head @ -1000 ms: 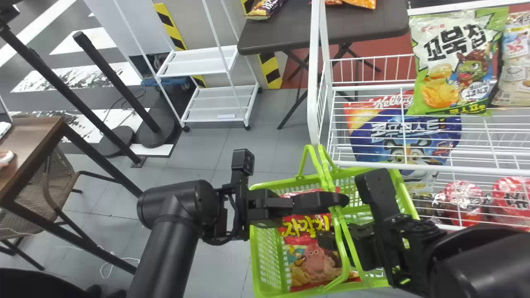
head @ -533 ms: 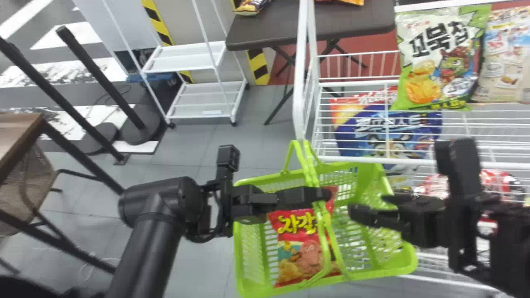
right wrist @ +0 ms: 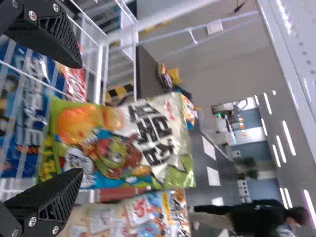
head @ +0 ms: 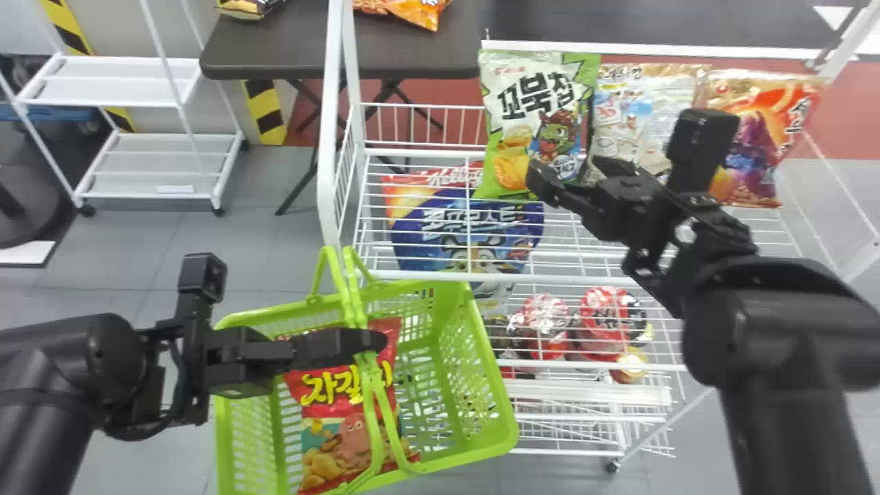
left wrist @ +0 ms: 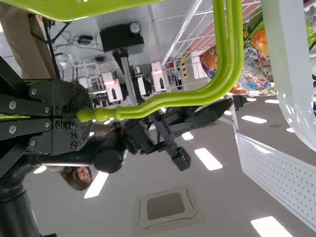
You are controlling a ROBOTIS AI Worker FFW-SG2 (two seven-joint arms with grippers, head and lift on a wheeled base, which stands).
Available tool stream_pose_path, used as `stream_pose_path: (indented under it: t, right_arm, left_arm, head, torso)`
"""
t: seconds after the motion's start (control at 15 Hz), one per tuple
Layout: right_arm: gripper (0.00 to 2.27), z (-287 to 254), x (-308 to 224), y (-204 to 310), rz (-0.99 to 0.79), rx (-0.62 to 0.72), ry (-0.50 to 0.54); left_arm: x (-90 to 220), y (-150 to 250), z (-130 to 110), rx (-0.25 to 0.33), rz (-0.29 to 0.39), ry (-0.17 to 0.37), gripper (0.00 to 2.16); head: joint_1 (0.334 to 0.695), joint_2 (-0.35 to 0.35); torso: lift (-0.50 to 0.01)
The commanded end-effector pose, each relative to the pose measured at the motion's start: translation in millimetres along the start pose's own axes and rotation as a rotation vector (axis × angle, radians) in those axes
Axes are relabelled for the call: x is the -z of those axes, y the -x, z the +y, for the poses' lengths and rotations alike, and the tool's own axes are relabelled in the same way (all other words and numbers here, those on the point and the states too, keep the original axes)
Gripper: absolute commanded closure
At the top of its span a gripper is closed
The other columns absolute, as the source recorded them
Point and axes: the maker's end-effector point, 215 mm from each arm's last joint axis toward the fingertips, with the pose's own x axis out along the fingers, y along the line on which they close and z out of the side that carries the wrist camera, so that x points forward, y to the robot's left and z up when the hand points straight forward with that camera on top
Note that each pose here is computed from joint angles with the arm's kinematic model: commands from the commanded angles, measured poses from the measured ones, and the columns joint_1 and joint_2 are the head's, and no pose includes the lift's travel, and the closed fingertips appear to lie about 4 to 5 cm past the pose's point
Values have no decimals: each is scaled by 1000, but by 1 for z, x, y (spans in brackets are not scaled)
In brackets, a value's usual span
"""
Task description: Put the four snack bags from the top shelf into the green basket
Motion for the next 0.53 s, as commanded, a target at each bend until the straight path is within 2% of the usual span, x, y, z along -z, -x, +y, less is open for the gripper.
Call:
stream_pose_path:
  t: [0.0, 0.2, 0.4, 0.47]
  right_arm:
    - [66, -11, -3, -38, -23, 15, 13]
    - [66, -7, -11, -79, -83, 2, 29]
    - [130, 5, 4, -101, -30, -2, 57]
    - [529, 8, 9, -103, -6, -5, 67]
  left_arm:
    - [1, 0, -2, 11, 0, 2, 2145]
    - [1, 0, -2, 13, 1, -1, 2145]
    - [2, -1, -2, 13, 2, 1, 2145]
    - [2, 1, -1, 11, 0, 4, 2145]
  head:
    - [695, -63]
    - [695, -58]
    - [695, -37]
    - [695, -33]
  torso:
    - [0]
    - [0]
    - [0]
    - [0]
